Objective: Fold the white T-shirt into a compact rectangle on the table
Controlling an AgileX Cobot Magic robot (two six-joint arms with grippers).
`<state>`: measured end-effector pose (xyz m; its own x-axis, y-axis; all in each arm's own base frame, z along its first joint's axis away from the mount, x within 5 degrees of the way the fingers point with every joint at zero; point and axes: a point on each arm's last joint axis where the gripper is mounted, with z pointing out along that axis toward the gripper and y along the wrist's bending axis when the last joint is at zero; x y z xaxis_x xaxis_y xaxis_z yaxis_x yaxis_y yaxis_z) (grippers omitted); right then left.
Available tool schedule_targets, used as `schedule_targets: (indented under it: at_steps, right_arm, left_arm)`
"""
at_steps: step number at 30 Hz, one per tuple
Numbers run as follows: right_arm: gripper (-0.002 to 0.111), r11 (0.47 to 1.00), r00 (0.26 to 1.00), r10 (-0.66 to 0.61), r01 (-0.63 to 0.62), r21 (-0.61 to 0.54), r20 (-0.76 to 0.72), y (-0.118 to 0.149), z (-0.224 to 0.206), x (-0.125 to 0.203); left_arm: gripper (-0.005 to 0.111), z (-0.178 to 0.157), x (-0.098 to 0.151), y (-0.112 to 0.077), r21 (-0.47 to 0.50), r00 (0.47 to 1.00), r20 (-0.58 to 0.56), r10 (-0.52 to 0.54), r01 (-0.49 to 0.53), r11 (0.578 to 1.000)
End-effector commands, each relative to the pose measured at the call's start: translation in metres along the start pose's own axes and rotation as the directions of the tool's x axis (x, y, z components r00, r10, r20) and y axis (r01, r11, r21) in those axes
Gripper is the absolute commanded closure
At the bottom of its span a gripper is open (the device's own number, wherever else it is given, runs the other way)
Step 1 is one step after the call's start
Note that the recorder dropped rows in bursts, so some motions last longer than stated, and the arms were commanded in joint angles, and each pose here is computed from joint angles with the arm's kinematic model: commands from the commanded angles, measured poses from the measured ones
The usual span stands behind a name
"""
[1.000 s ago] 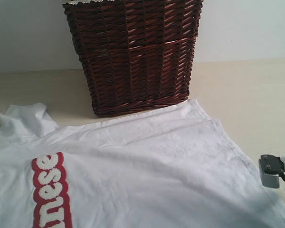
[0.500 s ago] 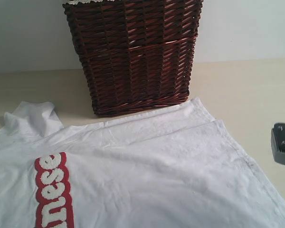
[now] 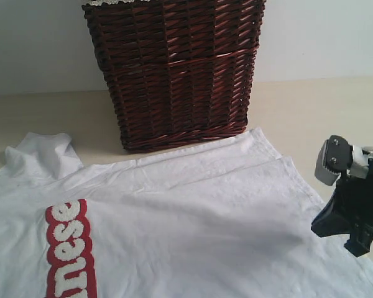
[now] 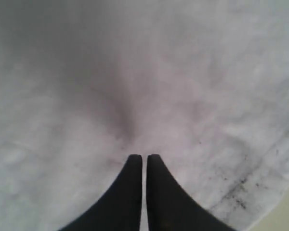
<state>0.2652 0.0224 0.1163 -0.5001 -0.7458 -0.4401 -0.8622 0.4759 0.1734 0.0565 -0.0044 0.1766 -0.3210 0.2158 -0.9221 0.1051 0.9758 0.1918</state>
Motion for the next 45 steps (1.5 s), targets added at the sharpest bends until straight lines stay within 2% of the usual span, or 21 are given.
schedule_targets:
  at_steps: [1, 6, 11, 16, 23, 26, 30, 34, 37, 41, 45]
  right_arm:
    - [0.108, 1.0, 0.997, 0.028, -0.027, 0.008, -0.07, -0.008, 0.012, 0.011]
    - [0.108, 1.0, 0.974, 0.006, -0.007, -0.007, -0.225, -0.006, 0.01, 0.026]
    - [0.108, 0.999, 0.932, 0.032, -0.024, 0.026, -0.361, -0.007, 0.004, 0.037]
    - [0.108, 0.997, 0.932, 0.047, -0.022, 0.074, -0.36, -0.005, -0.01, 0.033]
    - [0.108, 0.998, 0.937, 0.036, -0.016, 0.06, -0.348, 0.008, -0.031, 0.024]
    - [0.108, 0.995, 0.952, 0.052, -0.023, 0.098, -0.301, 0.011, -0.04, 0.017]
    - [0.108, 0.984, 0.988, 0.05, -0.024, 0.179, -0.146, 0.012, -0.051, 0.0]
    - [0.108, 0.97, 0.999, 0.036, -0.04, 0.24, 0.022, 0.001, -0.044, -0.013]
    - [0.108, 0.959, 0.99, 0.084, -0.111, 0.259, 0.114, -0.014, -0.027, -0.015]
    - [0.108, 0.955, 0.97, 0.167, -0.203, 0.215, 0.176, -0.027, 0.004, -0.009]
    - [0.108, 0.945, 0.965, 0.216, -0.245, 0.216, 0.15, -0.034, 0.02, 0.001]
  left_arm:
    - [0.107, 0.0, 0.0, 0.0, 0.003, 1.0, 0.001, 0.005, -0.005, 1.0]
    - [0.107, 0.0, 0.0, 0.0, 0.003, 1.0, 0.001, 0.005, -0.005, 1.0]
    - [0.107, 0.0, 0.0, 0.0, 0.003, 1.0, 0.001, 0.005, -0.005, 1.0]
    - [0.107, 0.0, 0.0, 0.0, 0.003, 1.0, 0.001, 0.005, -0.005, 1.0]
    - [0.107, 0.0, 0.0, 0.0, 0.003, 1.0, 0.001, 0.005, -0.005, 1.0]
    - [0.107, 0.0, 0.0, 0.0, 0.003, 1.0, 0.001, 0.005, -0.005, 1.0]
    - [0.107, 0.0, 0.0, 0.0, 0.003, 1.0, 0.001, 0.005, -0.005, 1.0]
    - [0.107, 0.0, 0.0, 0.0, 0.003, 1.0, 0.001, 0.005, -0.005, 1.0]
    - [0.107, 0.0, 0.0, 0.0, 0.003, 1.0, 0.001, 0.005, -0.005, 1.0]
    - [0.107, 0.0, 0.0, 0.0, 0.003, 1.0, 0.001, 0.005, -0.005, 1.0]
    - [0.107, 0.0, 0.0, 0.0, 0.003, 1.0, 0.001, 0.005, -0.005, 1.0]
